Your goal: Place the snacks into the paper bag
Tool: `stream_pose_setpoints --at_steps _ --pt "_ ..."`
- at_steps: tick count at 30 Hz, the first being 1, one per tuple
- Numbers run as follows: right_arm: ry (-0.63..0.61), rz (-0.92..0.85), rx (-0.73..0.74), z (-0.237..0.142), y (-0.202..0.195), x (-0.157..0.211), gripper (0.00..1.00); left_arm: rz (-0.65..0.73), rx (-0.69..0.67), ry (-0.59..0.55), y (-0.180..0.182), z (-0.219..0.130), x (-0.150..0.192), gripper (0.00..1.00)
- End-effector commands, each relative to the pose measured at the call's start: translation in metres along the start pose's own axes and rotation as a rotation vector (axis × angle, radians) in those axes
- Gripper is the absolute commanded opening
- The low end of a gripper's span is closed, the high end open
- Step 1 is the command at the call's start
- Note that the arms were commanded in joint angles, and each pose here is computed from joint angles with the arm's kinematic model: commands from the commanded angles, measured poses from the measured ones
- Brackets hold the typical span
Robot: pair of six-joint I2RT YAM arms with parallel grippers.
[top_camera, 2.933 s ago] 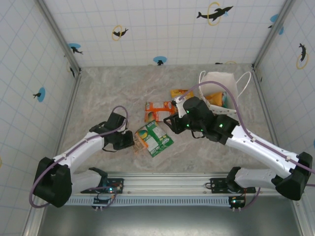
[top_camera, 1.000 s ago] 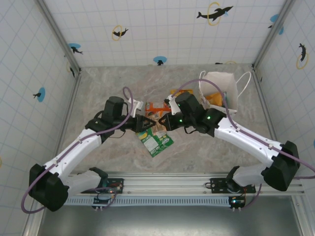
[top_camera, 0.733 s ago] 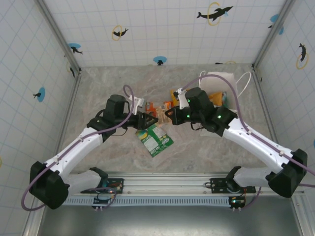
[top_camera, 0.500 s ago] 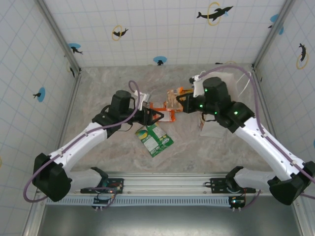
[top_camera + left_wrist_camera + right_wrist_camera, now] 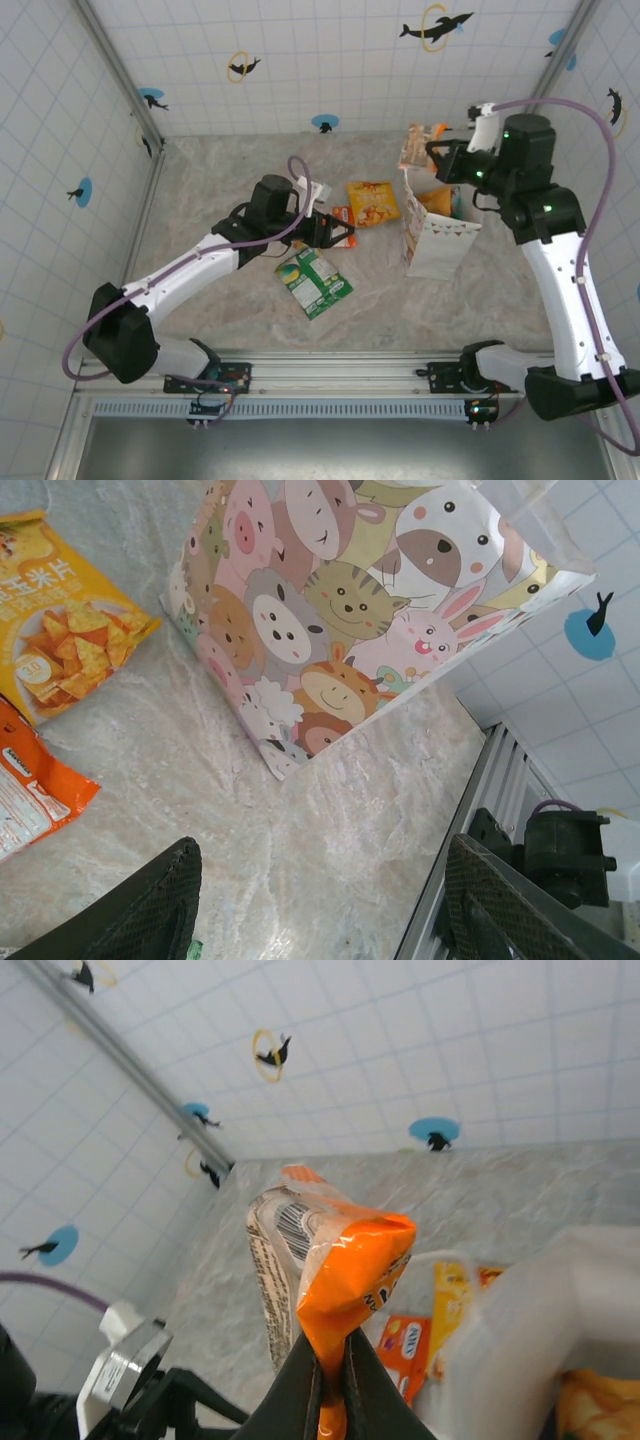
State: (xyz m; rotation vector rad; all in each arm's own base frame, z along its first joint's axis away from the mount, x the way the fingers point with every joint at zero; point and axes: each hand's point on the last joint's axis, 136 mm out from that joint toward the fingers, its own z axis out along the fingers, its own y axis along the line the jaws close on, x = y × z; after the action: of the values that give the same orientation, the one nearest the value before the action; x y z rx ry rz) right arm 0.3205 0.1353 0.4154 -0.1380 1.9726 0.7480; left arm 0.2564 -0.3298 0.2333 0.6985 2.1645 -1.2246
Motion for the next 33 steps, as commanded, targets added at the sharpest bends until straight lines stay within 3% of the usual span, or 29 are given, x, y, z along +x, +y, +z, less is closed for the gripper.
stream_pose_setpoints --at_steps 1,8,14,18,25,33 --pt "0.025 0.023 -0.007 -0.009 -0.013 -0.001 0.09 0.051 0.003 -0.047 -0.006 0.002 -0.017 0.66" --pt "0.035 0.135 0.119 -0.008 -0.069 0.019 0.08 0.039 -0.013 -0.035 0.0 0.007 -0.017 0.65" --pt "0.084 0.169 0.141 0.002 -0.083 0.041 0.09 0.023 -0.037 -0.023 0.006 0.01 -0.014 0.64" --pt "0.114 0.169 0.169 0.002 -0.089 0.05 0.29 -0.001 -0.046 -0.016 0.01 0.011 -0.01 0.64" --pt "0.083 0.151 0.17 -0.011 -0.079 0.044 0.33 -0.068 -0.132 -0.007 0.028 0.011 -0.002 0.63" --pt "0.125 0.043 0.118 0.0 -0.027 0.068 0.33 -0.189 -0.199 0.027 0.044 0.008 0.019 0.63"
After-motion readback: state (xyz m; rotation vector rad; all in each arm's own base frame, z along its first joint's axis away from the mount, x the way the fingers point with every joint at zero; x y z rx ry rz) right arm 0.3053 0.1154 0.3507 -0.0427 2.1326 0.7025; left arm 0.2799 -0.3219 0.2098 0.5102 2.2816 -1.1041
